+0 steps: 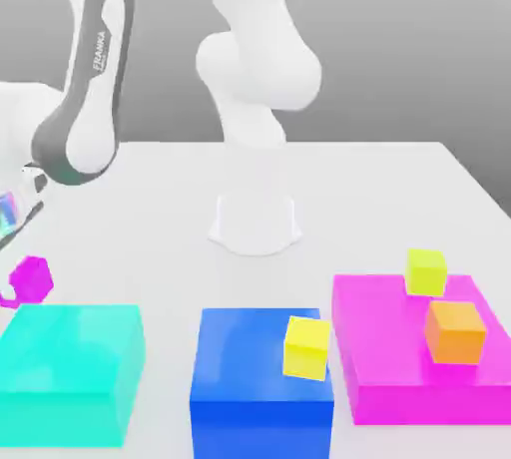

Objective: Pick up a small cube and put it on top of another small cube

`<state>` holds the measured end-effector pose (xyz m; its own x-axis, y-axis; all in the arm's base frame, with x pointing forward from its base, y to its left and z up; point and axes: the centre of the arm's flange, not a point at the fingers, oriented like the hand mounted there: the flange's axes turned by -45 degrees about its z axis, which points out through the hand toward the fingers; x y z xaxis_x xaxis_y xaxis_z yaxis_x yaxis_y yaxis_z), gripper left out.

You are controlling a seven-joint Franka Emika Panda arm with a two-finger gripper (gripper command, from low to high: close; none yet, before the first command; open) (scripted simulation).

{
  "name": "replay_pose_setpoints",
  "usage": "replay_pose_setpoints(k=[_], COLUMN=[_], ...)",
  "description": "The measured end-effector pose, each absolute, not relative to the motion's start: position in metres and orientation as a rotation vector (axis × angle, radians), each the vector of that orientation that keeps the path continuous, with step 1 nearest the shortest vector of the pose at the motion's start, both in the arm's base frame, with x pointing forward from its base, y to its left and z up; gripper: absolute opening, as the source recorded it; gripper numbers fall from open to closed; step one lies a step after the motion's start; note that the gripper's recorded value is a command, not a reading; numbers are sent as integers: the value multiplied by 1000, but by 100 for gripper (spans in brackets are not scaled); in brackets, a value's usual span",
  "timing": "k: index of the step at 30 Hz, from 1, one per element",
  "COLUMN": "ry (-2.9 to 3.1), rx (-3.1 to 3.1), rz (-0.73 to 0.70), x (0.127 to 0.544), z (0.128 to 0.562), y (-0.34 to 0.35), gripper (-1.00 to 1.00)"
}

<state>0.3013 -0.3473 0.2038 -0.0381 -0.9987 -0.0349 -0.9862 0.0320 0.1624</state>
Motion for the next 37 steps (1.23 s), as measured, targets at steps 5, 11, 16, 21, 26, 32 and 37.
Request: replay_pose_setpoints(k=[5,11,16,21,26,32,37], ry=[-1868,-1603,-1636,-1742,-1885,-1986,-1990], rx=[2343,2561,2604,2585,2515,2432,2431], rz=[-346,-381,-267,-166,-84,0,4], x=[316,389,447,468,463,447,446], z=[207,253,294,325,346,329,292], y=[-362,-313,-206,-101,-13,55,57], gripper=[-100,-100,-100,-100,-100,-100,100])
